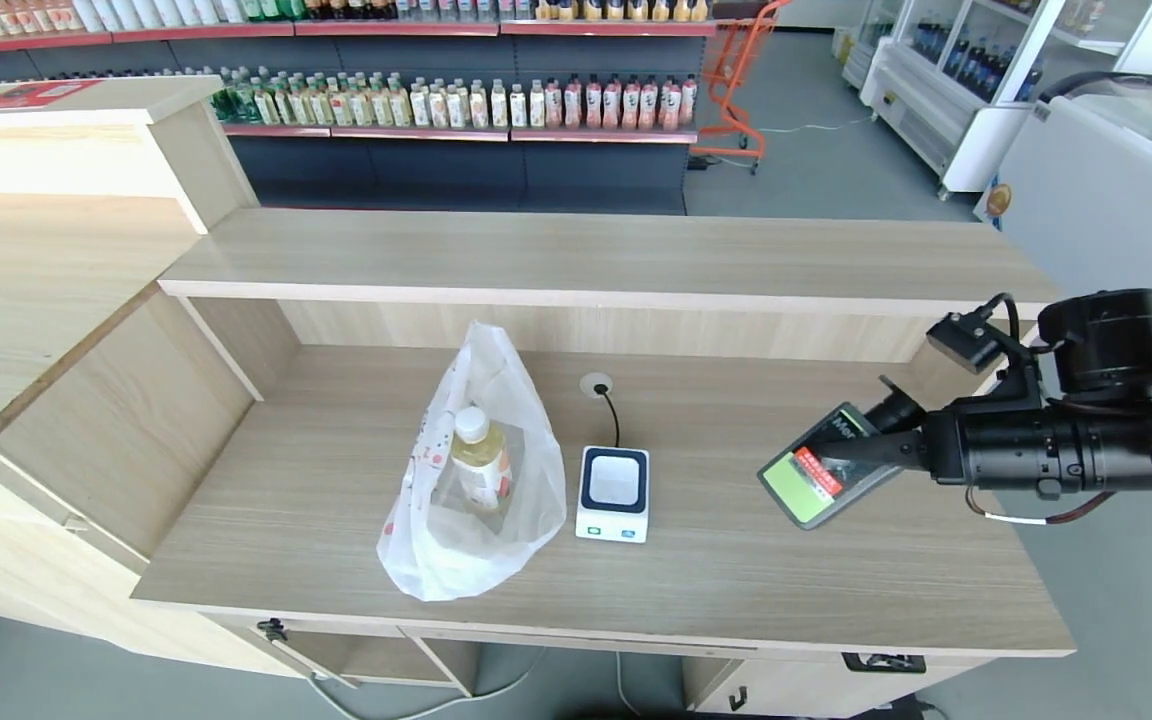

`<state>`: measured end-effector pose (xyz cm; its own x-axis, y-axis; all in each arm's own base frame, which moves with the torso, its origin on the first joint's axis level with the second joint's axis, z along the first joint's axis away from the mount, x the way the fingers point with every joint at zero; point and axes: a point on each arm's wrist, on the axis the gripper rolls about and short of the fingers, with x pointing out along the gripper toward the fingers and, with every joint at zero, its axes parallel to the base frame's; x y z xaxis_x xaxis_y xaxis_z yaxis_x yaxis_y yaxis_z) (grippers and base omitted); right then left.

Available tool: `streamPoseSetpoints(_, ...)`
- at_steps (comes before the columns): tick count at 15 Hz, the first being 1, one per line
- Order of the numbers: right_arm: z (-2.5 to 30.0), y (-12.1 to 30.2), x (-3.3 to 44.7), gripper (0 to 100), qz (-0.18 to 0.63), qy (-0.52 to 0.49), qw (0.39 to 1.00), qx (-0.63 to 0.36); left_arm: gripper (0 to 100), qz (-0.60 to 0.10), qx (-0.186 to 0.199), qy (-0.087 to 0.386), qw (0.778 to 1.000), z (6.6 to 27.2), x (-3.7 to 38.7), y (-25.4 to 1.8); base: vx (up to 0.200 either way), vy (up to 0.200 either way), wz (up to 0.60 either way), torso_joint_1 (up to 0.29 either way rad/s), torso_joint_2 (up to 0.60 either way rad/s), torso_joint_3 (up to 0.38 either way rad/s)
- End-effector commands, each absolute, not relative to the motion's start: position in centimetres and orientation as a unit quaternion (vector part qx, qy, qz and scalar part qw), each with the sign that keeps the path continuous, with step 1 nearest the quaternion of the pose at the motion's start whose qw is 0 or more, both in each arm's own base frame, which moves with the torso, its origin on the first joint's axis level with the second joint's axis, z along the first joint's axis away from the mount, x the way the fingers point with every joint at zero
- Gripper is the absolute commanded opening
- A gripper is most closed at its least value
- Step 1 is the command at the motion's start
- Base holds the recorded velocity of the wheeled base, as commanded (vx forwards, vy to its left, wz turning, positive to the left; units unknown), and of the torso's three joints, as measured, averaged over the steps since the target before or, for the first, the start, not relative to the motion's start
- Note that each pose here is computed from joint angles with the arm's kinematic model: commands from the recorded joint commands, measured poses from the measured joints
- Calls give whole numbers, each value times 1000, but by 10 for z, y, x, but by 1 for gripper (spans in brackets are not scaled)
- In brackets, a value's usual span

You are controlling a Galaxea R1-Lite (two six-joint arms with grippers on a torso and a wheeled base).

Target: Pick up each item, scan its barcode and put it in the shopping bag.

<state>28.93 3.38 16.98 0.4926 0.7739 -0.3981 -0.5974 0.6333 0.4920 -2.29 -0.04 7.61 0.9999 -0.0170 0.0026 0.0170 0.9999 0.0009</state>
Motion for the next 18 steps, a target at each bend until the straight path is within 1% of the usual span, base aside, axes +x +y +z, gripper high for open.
streamPoseSetpoints(1, 157, 44, 296, 0, 406, 321, 844, 143, 100, -9, 2, -2, 1000, 76, -23, 0, 0, 200, 0, 2, 7, 7)
streamPoseSetpoints(5, 130, 53, 327, 0, 364, 306, 872, 111, 100, -8, 1, -2, 1000, 76, -23, 0, 0, 0, 0, 0, 0, 0)
streamPoseSetpoints(9, 111, 77, 340, 0, 375, 302, 871, 95, 100, -8, 2, -2, 1000, 76, -23, 0, 0, 0, 0, 0, 0, 0)
streamPoseSetpoints(11, 98, 87, 348, 0, 366, 297, 878, 82, 100, -8, 2, -2, 1000, 76, -23, 0, 0, 0, 0, 0, 0, 0)
streamPoseSetpoints(14, 87, 95, 363, 0, 346, 279, 893, 68, 100, -8, 1, -2, 1000, 76, -23, 0, 0, 0, 0, 0, 0, 0)
streamPoseSetpoints(18, 81, 99, 379, 0, 334, 273, 900, 64, 100, -8, 1, -2, 1000, 76, -23, 0, 0, 0, 0, 0, 0, 0)
